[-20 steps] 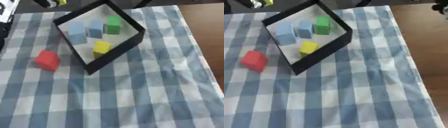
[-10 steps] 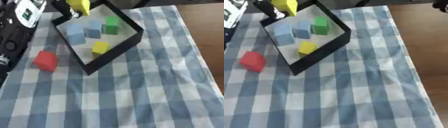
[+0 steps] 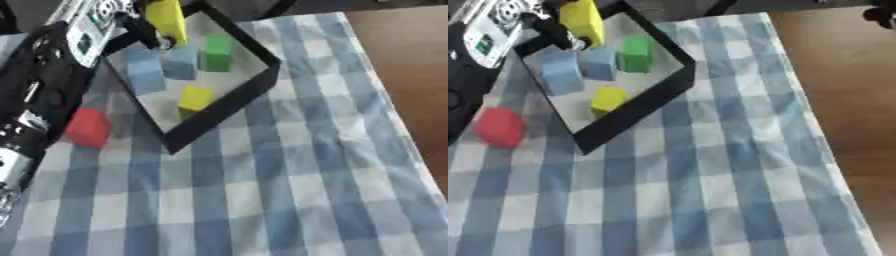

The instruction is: Pick up objects on the table and place them in the box.

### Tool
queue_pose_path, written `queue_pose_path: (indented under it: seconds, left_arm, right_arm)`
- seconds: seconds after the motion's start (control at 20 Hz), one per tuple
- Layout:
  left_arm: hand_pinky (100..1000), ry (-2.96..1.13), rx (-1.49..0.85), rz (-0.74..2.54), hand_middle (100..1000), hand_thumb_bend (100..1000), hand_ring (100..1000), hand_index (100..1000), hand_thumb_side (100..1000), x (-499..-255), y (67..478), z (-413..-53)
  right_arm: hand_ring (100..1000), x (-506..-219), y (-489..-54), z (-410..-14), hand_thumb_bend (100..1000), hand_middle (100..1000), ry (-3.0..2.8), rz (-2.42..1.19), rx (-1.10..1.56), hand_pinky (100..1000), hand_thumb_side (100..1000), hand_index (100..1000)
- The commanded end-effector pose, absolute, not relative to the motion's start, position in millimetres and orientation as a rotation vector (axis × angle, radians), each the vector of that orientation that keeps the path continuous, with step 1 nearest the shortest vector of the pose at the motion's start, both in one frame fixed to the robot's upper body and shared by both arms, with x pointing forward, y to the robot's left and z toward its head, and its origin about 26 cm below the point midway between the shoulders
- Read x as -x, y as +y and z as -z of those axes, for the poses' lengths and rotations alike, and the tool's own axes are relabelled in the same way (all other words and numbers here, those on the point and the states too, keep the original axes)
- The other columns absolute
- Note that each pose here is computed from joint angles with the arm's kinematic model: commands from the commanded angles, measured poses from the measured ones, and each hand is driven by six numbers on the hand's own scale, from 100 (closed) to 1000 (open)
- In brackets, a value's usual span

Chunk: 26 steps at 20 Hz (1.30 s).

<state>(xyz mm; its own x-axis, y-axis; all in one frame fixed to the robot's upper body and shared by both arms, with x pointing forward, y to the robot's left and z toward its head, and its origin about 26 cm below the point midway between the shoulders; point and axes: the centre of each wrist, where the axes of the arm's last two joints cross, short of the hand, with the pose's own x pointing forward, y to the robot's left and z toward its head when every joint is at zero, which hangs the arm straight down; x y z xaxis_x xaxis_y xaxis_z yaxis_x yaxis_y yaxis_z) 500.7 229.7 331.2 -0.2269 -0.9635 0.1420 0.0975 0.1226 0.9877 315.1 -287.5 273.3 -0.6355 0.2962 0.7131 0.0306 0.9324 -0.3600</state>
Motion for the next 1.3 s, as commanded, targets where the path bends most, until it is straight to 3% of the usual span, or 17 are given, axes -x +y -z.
queue_pose_path:
  seconds: [0.05,0.25,0.3,0.5,1.3]
  left_arm:
    - [768,-1.385,-0.945,1.321,697,440,765,786,242,-499.4,232.5,-345.5]
    - [787,-1.373,-0.922,1.356,744,552,800,846,310,-499.3,231.3,-345.1]
    - [805,-1.374,-0.918,1.366,764,702,821,876,395,-499.0,230.6,-345.4]
    - [822,-1.374,-0.903,1.404,783,849,843,894,392,-498.1,229.7,-346.3]
    - [802,-1.534,-0.935,1.333,769,840,839,871,376,-486.9,234.4,-367.9]
  right_arm:
    - [764,-313.6,-289.1,-280.9,100,698,-2.253,-0.415,0.247,898,541,746]
    - [764,-313.9,-288.8,-280.5,100,698,-2.252,-0.417,0.244,898,540,746]
    - [764,-313.9,-288.9,-280.3,100,698,-2.251,-0.417,0.244,898,540,746]
    - [764,-314.3,-288.9,-279.6,100,699,-2.247,-0.421,0.242,899,540,747]
    - [765,-314.9,-290.0,-277.1,100,701,-2.235,-0.429,0.233,901,535,748]
